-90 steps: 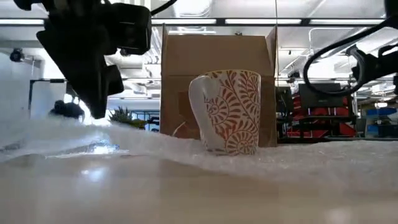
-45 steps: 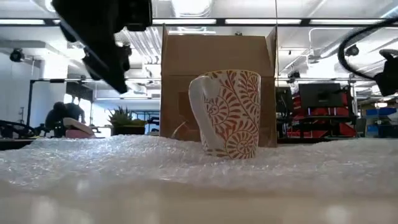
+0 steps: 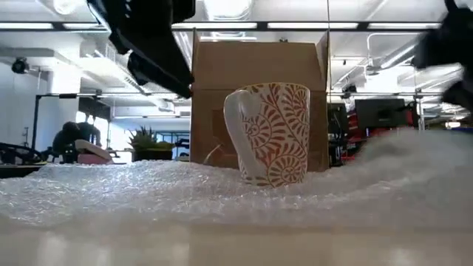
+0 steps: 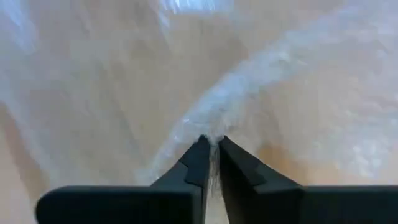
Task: Wrap mug
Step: Wrap the orange patterned mug using the bubble wrap
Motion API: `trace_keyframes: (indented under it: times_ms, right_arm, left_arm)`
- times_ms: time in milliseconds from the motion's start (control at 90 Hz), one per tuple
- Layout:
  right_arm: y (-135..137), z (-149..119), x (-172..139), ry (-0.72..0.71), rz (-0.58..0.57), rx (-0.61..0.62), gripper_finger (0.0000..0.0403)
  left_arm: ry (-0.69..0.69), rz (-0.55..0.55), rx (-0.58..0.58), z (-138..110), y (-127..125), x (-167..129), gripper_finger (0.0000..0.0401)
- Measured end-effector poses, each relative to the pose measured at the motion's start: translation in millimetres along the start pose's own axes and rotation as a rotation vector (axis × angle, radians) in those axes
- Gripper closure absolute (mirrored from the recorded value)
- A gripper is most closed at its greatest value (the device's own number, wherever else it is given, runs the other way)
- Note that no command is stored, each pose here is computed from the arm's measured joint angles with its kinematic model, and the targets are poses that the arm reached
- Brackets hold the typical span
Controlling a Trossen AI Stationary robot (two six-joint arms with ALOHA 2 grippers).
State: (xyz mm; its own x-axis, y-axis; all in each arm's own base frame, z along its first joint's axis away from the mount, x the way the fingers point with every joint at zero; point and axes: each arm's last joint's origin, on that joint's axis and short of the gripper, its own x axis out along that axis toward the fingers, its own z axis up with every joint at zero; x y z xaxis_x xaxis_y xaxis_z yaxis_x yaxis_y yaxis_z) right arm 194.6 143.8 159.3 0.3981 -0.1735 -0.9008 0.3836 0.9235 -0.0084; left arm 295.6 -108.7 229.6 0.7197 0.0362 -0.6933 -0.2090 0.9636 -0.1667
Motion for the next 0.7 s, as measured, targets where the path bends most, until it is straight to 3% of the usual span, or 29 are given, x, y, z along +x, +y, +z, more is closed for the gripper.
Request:
trace_keyframes:
  times_ms: [189,367,478,700]
  right_arm:
    - [19,34,-10,-0.367,0.022,-0.129,0.0397]
    - [32,68,-10,-0.602,0.085,-0.261,0.0400]
    - [28,84,0,-0.641,0.084,-0.293,0.0402]
    - [20,100,37,-0.567,0.120,-0.282,0.0401]
  left_arm:
    - [-0.058,-0.030,0.010,6,-3,0,0.0266]
    - [-0.107,-0.051,0.052,11,-4,0,0.0289]
    - [-0.142,-0.063,0.094,14,-6,0,0.0304]
    - [-0.294,-0.075,0.074,31,-6,1,0.0333]
